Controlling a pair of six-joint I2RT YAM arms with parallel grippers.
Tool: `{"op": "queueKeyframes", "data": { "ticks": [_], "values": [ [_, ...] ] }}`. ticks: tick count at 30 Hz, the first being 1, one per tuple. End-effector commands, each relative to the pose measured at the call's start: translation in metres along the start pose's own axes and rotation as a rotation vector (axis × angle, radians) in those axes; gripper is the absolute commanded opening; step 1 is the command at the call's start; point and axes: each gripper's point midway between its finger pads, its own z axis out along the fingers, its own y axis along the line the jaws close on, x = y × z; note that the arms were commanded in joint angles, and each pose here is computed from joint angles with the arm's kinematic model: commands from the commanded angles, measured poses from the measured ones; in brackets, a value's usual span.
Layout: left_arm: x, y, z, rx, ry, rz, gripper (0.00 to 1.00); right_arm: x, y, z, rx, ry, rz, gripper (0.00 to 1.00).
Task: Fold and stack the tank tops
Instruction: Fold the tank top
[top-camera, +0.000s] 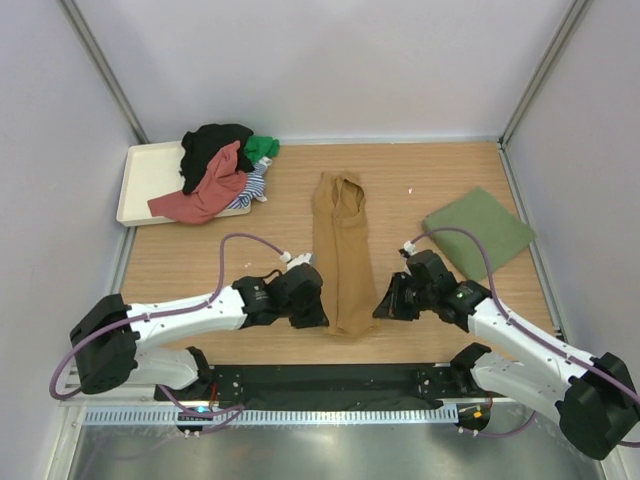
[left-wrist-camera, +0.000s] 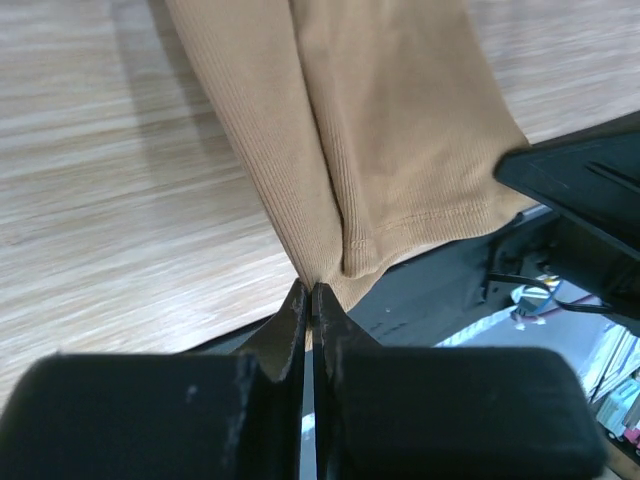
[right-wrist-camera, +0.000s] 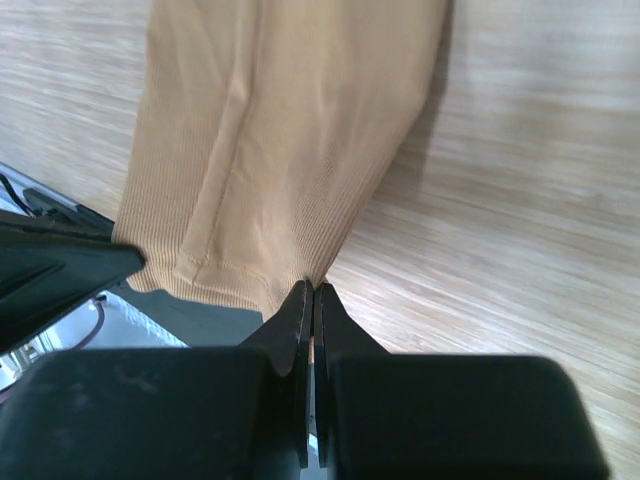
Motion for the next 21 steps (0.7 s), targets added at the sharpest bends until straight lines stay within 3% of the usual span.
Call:
{"op": "queueKeyframes", "data": {
  "ticks": [1,8,21],
  "values": [
    [-0.022,-0.008,-0.018,-0.012,-0.069,0.038,0.0,-0.023,0.016,-0.011,0.011,-0.057,-0.049,0.01],
    [-0.07,-0.014,-0.034,-0.047,-0.149,0.028,0.0,-0.073,0.029,-0.009,0.099,-0.169,-0.075,0.01],
    [-0.169,0.006,-0.005,-0.099,-0.177,-0.023,0.0,-0.167,0.049,0.024,0.241,-0.243,-0.13,0.01]
  ]
}}
